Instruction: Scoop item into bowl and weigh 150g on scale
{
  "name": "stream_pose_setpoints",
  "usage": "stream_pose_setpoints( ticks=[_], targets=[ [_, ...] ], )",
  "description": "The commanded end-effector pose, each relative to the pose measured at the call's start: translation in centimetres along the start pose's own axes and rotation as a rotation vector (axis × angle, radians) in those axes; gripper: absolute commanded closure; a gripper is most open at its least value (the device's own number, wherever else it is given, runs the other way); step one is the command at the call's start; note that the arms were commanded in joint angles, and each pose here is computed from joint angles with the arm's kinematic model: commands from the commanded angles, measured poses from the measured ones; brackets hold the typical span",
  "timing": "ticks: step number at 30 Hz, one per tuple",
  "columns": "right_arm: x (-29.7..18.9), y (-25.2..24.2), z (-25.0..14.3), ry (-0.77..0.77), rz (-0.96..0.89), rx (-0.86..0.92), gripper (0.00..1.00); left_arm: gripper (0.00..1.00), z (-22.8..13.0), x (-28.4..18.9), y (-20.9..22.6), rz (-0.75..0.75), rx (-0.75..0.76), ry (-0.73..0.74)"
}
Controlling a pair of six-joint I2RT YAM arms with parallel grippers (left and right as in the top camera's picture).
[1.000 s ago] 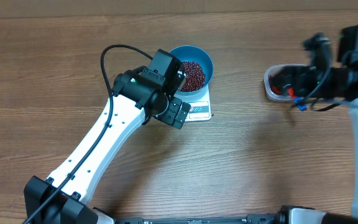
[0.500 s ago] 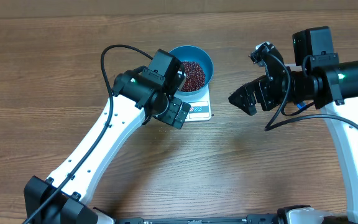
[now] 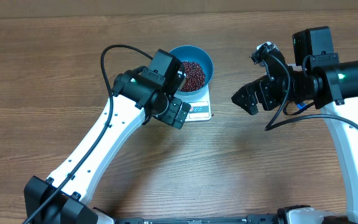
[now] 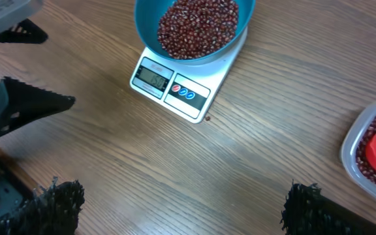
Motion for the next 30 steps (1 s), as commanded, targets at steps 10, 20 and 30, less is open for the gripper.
stream_pose_setpoints(
  ticks=[10, 20, 30],
  targets=[
    [-3.0, 0.9, -0.9, -0.242, -0.121, -0.119, 0.00, 0.00, 0.1, -0.6, 0.0, 0.003, 0.017, -0.017],
    [1.4, 1.3, -8.0, -0.535, -0.085, -0.258, 0.00, 0.00, 0.1, -0.6, 0.0, 0.003, 0.017, -0.017],
    [5.9, 1.4, -14.5, -0.817, -0.070, -0.427, 0.00, 0.00, 0.1, -0.6, 0.0, 0.003, 0.017, -0.017]
  ],
)
Point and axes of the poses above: each gripper's point midway between its finger pads, its own x axis out along the fingers, its own y axis along the line the jaws close on, z = x × y, the point moved 7 cm from there along -x, back along the fingers, and after that the axes turned 5 degrees about x, right-handed, at the moved point
